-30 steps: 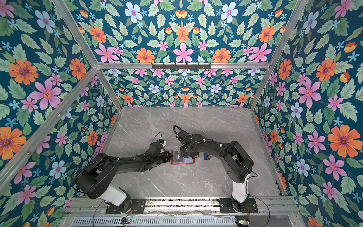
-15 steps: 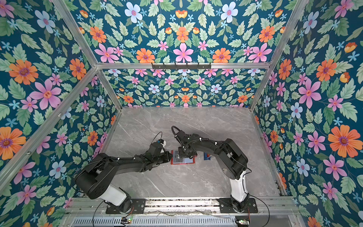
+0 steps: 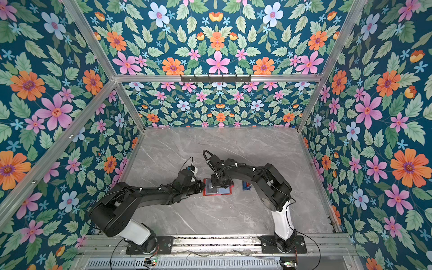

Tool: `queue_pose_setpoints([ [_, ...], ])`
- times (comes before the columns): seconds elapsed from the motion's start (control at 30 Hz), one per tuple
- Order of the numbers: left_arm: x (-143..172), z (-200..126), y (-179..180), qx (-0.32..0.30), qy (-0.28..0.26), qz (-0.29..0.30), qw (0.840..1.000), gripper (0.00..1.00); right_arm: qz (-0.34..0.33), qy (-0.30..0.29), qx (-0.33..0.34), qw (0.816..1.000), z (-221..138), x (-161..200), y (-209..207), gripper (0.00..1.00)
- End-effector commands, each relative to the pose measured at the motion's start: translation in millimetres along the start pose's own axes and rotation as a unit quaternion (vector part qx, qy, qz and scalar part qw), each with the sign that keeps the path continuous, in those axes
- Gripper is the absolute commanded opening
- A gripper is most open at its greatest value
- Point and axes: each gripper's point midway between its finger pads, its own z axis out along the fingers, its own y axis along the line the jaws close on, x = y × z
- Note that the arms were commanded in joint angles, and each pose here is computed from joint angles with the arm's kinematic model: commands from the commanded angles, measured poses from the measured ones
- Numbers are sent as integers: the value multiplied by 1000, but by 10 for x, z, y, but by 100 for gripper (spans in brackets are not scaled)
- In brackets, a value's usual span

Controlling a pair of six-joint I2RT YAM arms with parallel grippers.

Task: Insert credit cards into a card holder
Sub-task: Insert the credit card into the card slot, then close the card holder at the center of the table.

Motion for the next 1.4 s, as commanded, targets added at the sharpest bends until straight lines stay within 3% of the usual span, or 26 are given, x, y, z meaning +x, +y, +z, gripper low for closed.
queue_pose_setpoints([
  [0.0,328,-15,247,-45,63,-5,997,19,-1,6,-15,1000,9,20,60,20],
  [0.27,277,-58,246,-49,51,-2,997,20,6,-20,-1,1000,-96,-3,-33,24],
  [0.47,227,-116,248,-54,39,6,998,26,34,-46,2,998,-215,-27,-233,20],
  [1.07,340,-40,6,35,53,-14,998,27,56,6,26,998,92,254,-554,18],
  [1.23,277,-93,-74,49,42,-14,998,22,57,2,24,998,77,238,-542,17],
  [1.37,231,-138,-142,63,34,-10,997,11,55,-12,15,998,-18,187,-500,18],
])
